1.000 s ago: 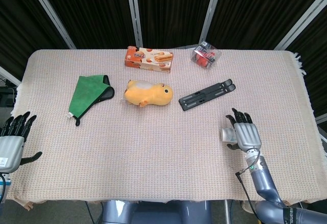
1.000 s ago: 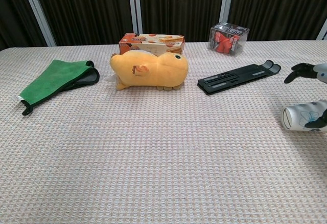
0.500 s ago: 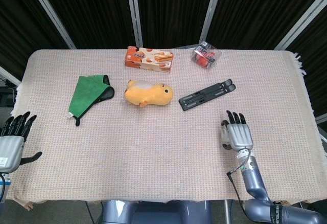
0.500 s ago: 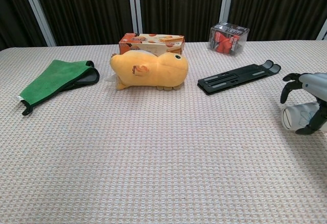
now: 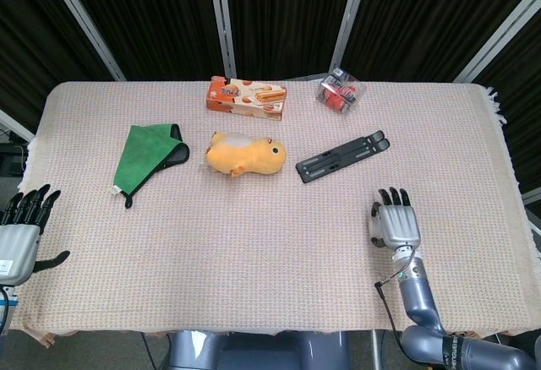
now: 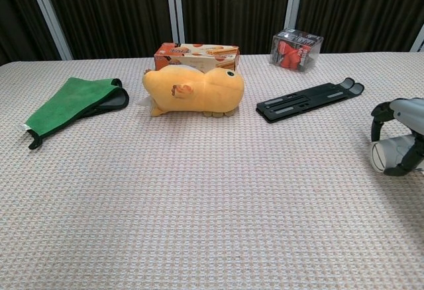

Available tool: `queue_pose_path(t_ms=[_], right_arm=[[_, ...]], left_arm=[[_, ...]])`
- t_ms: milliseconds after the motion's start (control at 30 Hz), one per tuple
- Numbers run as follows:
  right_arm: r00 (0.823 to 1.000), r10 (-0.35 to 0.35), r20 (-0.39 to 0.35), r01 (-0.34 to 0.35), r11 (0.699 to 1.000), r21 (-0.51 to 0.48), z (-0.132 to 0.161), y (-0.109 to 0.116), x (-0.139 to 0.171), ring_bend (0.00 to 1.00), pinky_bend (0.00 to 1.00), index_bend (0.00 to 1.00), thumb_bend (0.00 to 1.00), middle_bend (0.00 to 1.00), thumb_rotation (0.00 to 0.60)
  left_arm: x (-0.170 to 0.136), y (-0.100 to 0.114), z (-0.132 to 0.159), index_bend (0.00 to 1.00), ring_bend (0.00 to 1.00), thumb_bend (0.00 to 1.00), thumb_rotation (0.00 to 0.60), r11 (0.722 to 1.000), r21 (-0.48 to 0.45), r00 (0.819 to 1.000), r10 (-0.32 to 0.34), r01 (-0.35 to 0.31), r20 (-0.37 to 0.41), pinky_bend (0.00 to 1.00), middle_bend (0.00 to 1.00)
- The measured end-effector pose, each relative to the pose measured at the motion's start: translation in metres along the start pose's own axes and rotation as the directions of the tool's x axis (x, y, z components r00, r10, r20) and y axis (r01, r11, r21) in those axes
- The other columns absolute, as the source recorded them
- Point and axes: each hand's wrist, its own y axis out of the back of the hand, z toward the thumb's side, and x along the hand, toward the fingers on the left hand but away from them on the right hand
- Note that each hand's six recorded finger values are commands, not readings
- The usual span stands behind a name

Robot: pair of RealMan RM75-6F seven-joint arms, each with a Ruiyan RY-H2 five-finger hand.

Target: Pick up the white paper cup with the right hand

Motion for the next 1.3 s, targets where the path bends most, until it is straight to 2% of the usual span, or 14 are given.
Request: queue_pose_path(t_ms=[133,233,367,433,533,633,667,700,767,867,1167,1300], right_arm=[[0.999,-0.038,-0.029,0.037,0.999,-0.028,0.009,0.012,0.002,0.0,0.0,0.48,0.22,0.15,0.6],[0.998,-0.054,-0.043,0.049,0.994,-0.093,0.016,0.02,0.004,0.0,0.0,0.48,0.22,0.16,0.6],[0.997,-0.059,-0.056,0.045,0.972,-0.231,0.025,0.031,0.008,0.0,0.0,0.49,0.22,0.16,0.6],[0.998,-0.041,-0.053,0.021,0.945,-0.327,0.028,0.034,0.01,0.0,0.0,0.49,0.22,0.16,0.6],[0.999,0.016,-0.036,-0.031,0.878,-0.478,0.03,0.035,0.01,0.0,0.0,0.5,0.22,0.16,0.6],[0.995,0.096,-0.029,-0.093,0.772,-0.628,0.033,0.032,0.01,0.0,0.0,0.5,0.22,0.16,0.6],[0.991,0.127,-0.034,-0.116,0.722,-0.682,0.035,0.031,0.009,0.0,0.0,0.5,0.21,0.16,0.6],[0.988,0.146,-0.039,-0.13,0.686,-0.716,0.036,0.03,0.009,0.0,0.0,0.5,0.21,0.16,0.6],[0.985,0.165,-0.05,-0.142,0.614,-0.776,0.04,0.03,0.008,0.0,0.0,0.5,0.21,0.16,0.6],[0.987,0.151,-0.059,-0.133,0.547,-0.826,0.043,0.033,0.006,0.0,0.0,0.5,0.21,0.16,0.6],[0.996,0.078,-0.039,-0.073,0.503,-0.861,0.043,0.024,-0.006,0.0,0.0,0.5,0.2,0.16,0.6],[0.998,0.063,-0.017,-0.047,0.502,-0.864,0.039,0.015,-0.011,0.0,0.0,0.5,0.2,0.16,0.6]], left_arm=[[0.0,0.0,0.0,0.0,0.0,0.0,0.6,1.0,0.0,1.0,0.0,0.0,-0.001,0.0,0.0],[0.0,0.0,0.0,0.0,0.0,0.0,0.6,1.0,0.0,1.0,0.0,0.0,0.0,0.0,0.0],[0.0,0.0,0.0,0.0,0.0,0.0,0.6,1.0,0.0,1.0,-0.001,0.001,0.001,0.0,0.0],[0.0,0.0,0.0,0.0,0.0,0.0,0.6,1.0,0.0,1.0,0.0,0.0,0.001,0.0,0.0],[0.0,0.0,0.0,0.0,0.0,0.0,0.6,1.0,0.0,1.0,0.0,0.0,0.001,0.0,0.0],[0.0,0.0,0.0,0.0,0.0,0.0,0.6,1.0,0.001,1.0,0.0,0.0,0.001,0.0,0.0],[0.0,0.0,0.0,0.0,0.0,0.0,0.6,1.0,0.001,1.0,0.0,0.0,0.001,0.0,0.0],[0.0,0.0,0.0,0.0,0.0,0.0,0.6,1.0,0.001,1.0,0.001,-0.001,0.001,0.0,0.0],[0.0,0.0,0.0,0.0,0.0,0.0,0.6,1.0,0.001,1.0,0.0,0.0,0.001,0.0,0.0],[0.0,0.0,0.0,0.0,0.0,0.0,0.6,1.0,0.001,1.0,0.0,0.0,0.001,0.0,0.0],[0.0,0.0,0.0,0.0,0.0,0.0,0.6,1.0,0.0,1.0,0.0,0.0,0.002,0.0,0.0],[0.0,0.0,0.0,0.0,0.0,0.0,0.6,1.0,0.0,1.0,0.001,-0.001,0.001,0.0,0.0]])
